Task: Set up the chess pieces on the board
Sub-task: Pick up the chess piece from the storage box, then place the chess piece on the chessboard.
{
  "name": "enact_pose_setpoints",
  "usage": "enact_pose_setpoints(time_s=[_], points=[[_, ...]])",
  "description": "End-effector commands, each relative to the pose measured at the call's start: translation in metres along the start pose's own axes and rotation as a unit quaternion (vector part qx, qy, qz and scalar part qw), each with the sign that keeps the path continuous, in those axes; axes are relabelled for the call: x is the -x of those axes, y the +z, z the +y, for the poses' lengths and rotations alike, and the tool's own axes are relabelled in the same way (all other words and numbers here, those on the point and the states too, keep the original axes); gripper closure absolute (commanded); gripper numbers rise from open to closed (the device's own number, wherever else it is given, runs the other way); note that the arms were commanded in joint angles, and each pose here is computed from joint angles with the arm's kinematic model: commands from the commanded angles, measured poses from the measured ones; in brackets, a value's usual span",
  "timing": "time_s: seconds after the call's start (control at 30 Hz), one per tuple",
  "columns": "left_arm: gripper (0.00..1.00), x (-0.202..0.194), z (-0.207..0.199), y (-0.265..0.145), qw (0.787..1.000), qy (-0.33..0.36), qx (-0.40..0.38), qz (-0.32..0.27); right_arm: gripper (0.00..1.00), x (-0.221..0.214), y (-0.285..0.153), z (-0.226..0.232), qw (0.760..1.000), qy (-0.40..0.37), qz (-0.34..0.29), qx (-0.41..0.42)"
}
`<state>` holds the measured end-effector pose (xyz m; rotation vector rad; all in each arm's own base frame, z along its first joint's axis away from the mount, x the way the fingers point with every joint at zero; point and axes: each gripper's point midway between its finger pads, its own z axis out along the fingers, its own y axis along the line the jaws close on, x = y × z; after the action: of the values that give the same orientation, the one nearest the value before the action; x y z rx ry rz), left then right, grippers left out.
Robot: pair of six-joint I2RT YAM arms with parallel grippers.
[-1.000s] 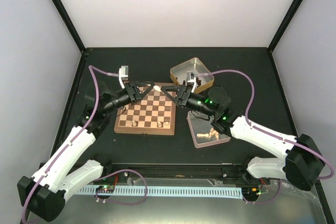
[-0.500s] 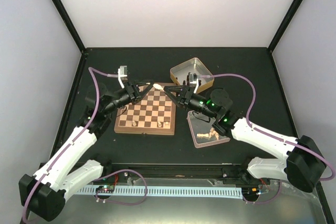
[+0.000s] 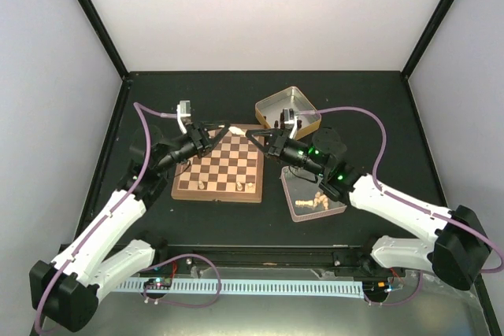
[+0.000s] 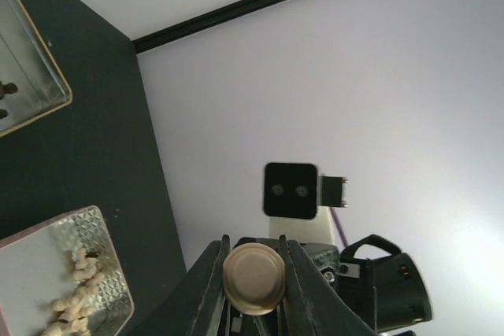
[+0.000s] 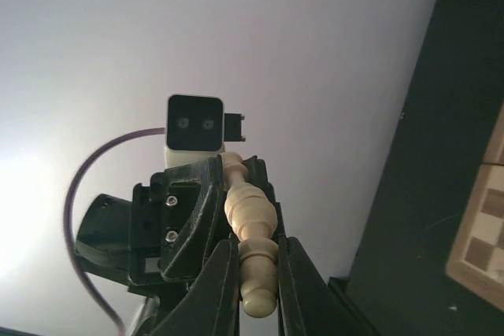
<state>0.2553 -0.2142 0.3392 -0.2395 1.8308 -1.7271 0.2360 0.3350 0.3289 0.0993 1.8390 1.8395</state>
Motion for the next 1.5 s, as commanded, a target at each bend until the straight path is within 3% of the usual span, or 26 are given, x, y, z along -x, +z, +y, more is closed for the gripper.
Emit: enact_pose_setpoints(time_s=[0.0, 0.13, 0.3, 0.53, 0.67, 1.03, 1.47], points=[[0.99, 0.004, 0.005, -0.006, 0.999, 0.045, 0.023, -0.016, 0.99, 0.001, -0.002, -0.011, 0.994, -0.073, 0.013, -0.077], [0.98, 0.009, 0.047, -0.027, 0.983, 0.111, 0.142, -0.044, 0.99, -0.009, -0.017, -0.066, 0.96, -0.134, 0.073, -0.233], [0.98, 0.011, 0.072, -0.06, 0.948, 0.198, 0.243, -0.048, 0.99, -0.017, -0.038, -0.111, 0.89, -0.218, 0.159, -0.366], [0.98, 0.026, 0.074, -0.113, 0.889, 0.277, 0.35, -0.097, 0.99, -0.054, -0.022, -0.144, 0.791, -0.3, 0.287, -0.45], [0.98, 0.029, 0.065, -0.133, 0.874, 0.294, 0.365, -0.128, 0.99, -0.074, -0.005, -0.156, 0.747, -0.33, 0.328, -0.474], [0.98, 0.028, 0.055, -0.16, 0.859, 0.308, 0.372, -0.167, 0.97, -0.114, 0.038, -0.201, 0.673, -0.367, 0.391, -0.509], [0.98, 0.031, 0.05, -0.167, 0.856, 0.307, 0.372, -0.187, 0.96, -0.119, 0.049, -0.233, 0.646, -0.374, 0.403, -0.529]])
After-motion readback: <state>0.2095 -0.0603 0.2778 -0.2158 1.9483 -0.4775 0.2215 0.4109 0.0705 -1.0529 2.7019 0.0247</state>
